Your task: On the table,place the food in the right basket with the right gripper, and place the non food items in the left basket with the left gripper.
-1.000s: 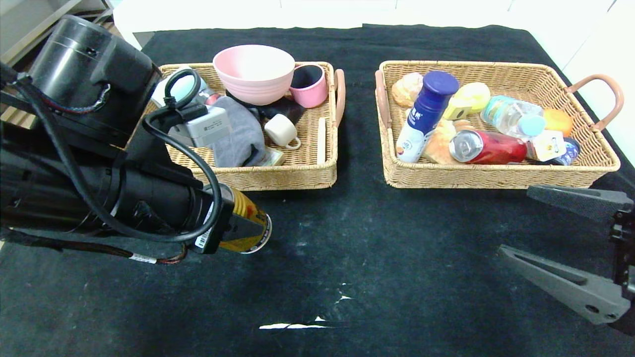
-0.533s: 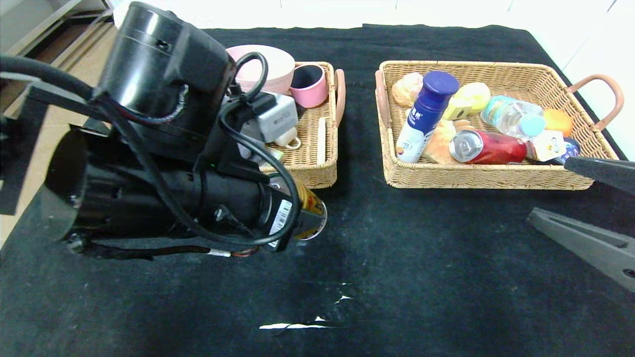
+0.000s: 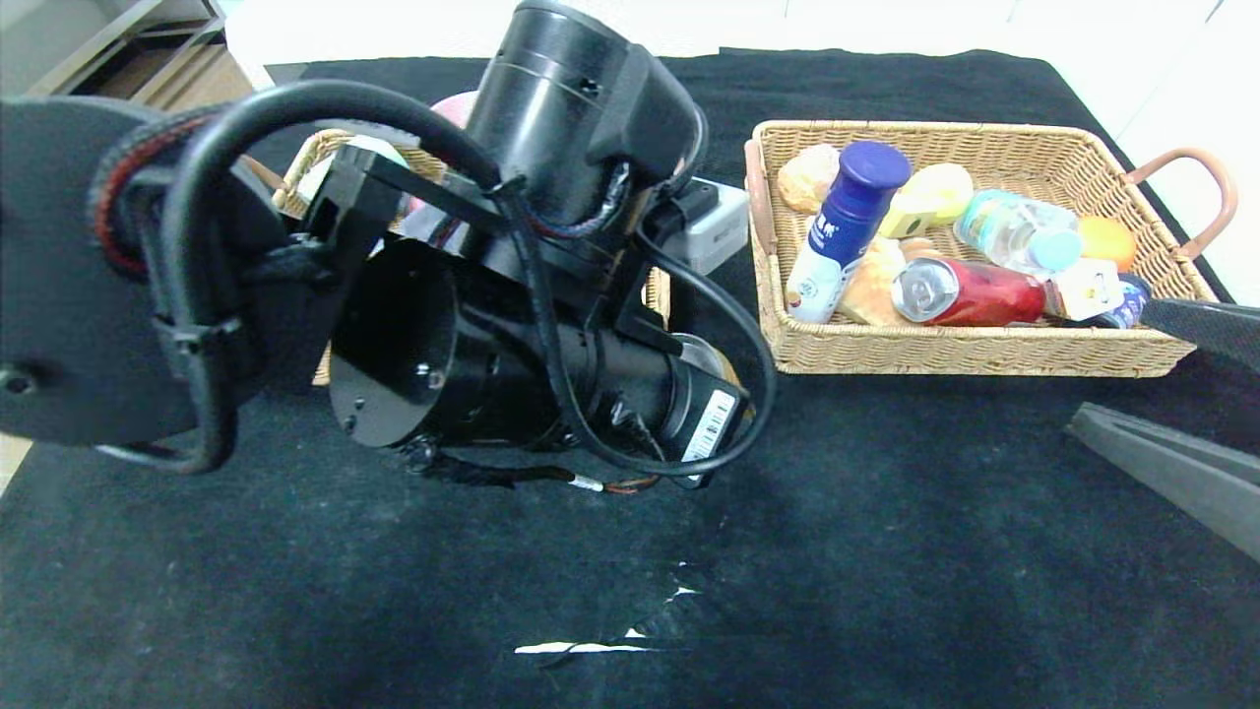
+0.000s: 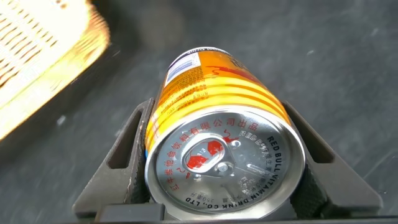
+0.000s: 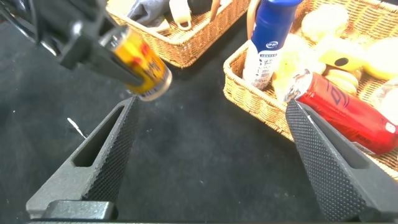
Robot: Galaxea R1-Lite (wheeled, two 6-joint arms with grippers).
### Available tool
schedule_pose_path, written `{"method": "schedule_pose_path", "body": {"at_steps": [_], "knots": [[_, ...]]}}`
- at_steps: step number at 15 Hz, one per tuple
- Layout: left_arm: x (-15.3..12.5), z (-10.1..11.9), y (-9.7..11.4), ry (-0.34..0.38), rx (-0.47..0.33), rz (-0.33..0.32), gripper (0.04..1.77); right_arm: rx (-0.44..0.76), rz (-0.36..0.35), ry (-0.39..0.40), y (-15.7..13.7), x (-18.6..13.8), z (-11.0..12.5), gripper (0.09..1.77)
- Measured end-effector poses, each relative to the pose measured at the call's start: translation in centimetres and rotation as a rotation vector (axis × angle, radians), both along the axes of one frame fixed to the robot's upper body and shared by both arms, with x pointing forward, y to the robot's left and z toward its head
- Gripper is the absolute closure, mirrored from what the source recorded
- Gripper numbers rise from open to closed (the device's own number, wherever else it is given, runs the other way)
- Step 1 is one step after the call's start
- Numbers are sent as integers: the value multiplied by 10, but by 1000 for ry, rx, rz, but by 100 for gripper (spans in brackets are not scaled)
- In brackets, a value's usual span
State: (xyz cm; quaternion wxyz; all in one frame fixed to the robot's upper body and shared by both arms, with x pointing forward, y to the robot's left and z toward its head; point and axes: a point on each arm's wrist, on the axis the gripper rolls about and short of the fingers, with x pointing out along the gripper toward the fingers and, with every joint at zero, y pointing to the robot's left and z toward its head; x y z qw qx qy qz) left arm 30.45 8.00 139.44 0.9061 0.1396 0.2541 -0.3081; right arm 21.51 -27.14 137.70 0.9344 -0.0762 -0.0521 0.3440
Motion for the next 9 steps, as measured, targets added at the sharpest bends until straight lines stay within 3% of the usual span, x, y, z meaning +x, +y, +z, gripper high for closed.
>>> {"method": "schedule_pose_path", "body": {"at_steps": [9], "knots": [[22,-29,-43,65,108,-38,63,6,1,-20,-3,-6,2,15]]}}
